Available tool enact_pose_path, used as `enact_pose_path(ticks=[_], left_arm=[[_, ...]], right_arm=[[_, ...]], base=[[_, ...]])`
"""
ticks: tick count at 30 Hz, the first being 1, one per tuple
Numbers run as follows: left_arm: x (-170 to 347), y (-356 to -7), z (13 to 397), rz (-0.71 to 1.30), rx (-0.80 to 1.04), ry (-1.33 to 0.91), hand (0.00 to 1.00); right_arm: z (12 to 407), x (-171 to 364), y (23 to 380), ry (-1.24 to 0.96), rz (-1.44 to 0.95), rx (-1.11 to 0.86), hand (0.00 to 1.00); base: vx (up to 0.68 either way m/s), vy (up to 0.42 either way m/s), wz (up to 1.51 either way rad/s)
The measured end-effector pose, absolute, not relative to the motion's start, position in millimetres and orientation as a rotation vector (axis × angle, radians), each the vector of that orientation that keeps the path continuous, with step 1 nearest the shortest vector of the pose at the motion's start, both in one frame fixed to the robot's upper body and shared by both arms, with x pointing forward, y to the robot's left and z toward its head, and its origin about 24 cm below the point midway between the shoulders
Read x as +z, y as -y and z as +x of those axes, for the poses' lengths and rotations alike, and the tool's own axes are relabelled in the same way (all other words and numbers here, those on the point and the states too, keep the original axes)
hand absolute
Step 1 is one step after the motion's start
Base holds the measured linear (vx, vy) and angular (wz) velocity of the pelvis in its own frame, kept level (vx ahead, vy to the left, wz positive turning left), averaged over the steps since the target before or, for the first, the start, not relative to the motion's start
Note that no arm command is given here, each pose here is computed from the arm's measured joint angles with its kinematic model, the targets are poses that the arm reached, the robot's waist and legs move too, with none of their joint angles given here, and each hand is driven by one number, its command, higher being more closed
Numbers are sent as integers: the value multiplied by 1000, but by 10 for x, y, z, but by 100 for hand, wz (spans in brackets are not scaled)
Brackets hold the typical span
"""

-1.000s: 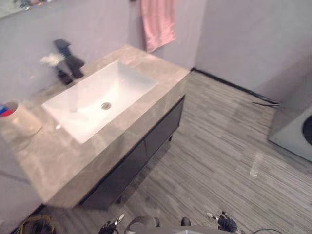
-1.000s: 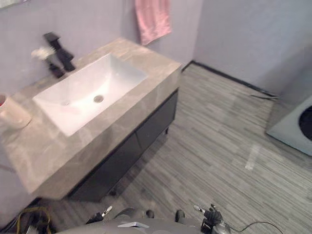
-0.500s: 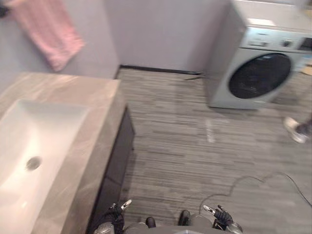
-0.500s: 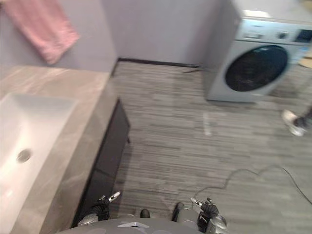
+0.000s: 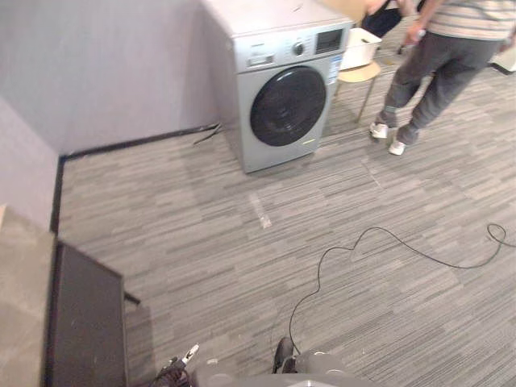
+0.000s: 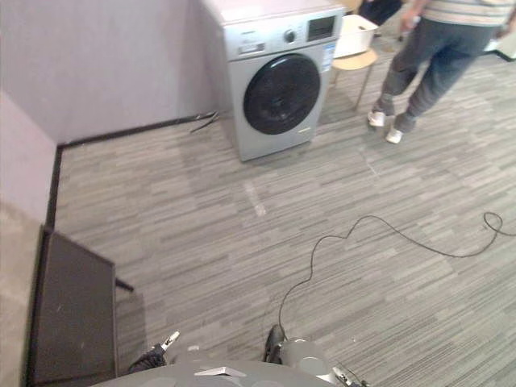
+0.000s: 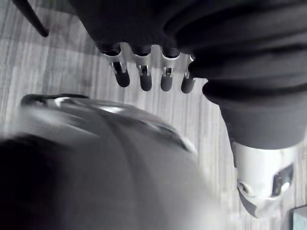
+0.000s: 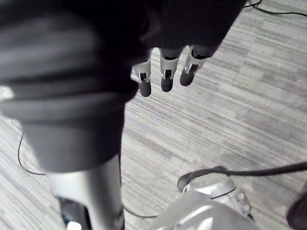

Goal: Organize washtable

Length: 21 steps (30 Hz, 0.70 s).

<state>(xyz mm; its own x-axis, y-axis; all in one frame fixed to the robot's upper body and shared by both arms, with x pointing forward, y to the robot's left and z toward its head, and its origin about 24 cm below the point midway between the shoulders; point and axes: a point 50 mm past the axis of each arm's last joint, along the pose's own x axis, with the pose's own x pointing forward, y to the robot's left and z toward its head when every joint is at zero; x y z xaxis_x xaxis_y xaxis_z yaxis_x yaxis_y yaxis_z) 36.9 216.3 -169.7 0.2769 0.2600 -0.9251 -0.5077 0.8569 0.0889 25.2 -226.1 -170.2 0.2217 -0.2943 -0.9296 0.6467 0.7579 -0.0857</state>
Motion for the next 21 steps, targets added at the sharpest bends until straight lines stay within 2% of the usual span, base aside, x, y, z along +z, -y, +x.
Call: enact_pose_path(ticks=[5,9,14,16,18,21], left_arm=[[-1713,-2100,161,-272,549,-1222,0],[-1719,-2052,110,-283,559,-1231,0],[-1715,-2148,88,-203,514,-1266,0],[-1675,-2318,302,-113,458,-1229,0],[-1661,-2308,481,-97,423,-1195,0],[-1585,-2249,947,-96,368,-1073,0]], right_arm=[[528,-1680,2235,-1126,335,-596,0],[569,-1663,2223,-1112,288,-542,0],[278,-1698,2189,-1166,331,-608,0],[298,-1718,2086,-1171,361,-592,0],[341,-1711,2105,-1156,368,-597,0],[364,-1694,2170,-1137,361,-613,0]], base=[[182,-144,-156],[-64,-68,-117],[462,51,-77],[373,-77,-80],[107,-42,-83],[-168,-45,-105]])
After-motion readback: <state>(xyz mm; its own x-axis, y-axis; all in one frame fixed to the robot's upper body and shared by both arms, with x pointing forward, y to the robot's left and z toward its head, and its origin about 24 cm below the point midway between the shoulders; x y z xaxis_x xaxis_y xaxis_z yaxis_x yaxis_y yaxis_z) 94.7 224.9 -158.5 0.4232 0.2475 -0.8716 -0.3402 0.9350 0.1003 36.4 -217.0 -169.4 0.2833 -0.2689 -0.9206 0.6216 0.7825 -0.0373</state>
